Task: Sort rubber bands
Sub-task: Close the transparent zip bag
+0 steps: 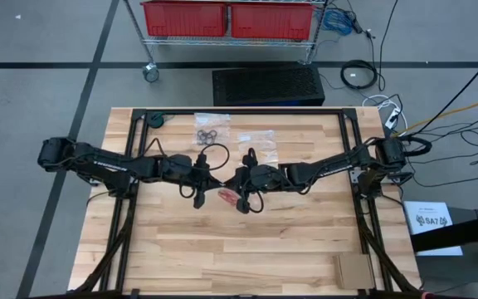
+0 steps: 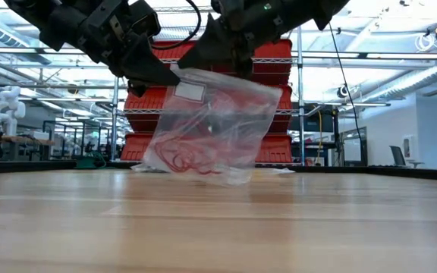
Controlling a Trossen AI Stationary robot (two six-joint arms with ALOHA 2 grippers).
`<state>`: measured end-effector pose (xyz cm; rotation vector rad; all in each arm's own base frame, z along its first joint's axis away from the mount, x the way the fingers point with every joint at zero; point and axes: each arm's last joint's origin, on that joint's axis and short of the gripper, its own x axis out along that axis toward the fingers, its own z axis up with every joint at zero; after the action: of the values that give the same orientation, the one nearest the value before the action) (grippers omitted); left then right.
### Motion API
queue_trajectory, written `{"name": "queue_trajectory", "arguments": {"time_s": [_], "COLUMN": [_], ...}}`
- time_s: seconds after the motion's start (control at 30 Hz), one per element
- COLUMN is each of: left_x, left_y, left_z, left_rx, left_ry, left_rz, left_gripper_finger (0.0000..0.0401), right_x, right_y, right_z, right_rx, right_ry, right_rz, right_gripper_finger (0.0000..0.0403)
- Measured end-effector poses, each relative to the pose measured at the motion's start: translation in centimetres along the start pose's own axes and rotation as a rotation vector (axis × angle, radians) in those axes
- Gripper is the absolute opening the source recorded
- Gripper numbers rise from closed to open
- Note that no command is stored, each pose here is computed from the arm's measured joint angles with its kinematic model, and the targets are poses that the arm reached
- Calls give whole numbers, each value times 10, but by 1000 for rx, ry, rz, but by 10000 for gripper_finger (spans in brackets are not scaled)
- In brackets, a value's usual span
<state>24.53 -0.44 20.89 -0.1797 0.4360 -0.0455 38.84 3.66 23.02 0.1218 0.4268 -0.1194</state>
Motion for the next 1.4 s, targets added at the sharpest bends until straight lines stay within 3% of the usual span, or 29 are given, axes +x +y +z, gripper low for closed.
{"name": "queue_trajectory", "arguments": {"time_s": [0.73,1.13,1.4], "left_x": [0,0,0], "left_y": [0,0,0], "left_z": [-2,-2,-2], "left_rx": [-9,-10,-11], "left_ry": [20,21,21], "left_rz": [4,3,4], "left_gripper_finger": [0,0,0], "right_x": [-2,-12,-11], "right_y": [-3,-1,1], "right_z": [-14,7,12], "right_rx": [-2,20,24], "right_ry": [145,74,65], "right_rz": [-32,-6,22], "right_gripper_finger": [2,115,134]}}
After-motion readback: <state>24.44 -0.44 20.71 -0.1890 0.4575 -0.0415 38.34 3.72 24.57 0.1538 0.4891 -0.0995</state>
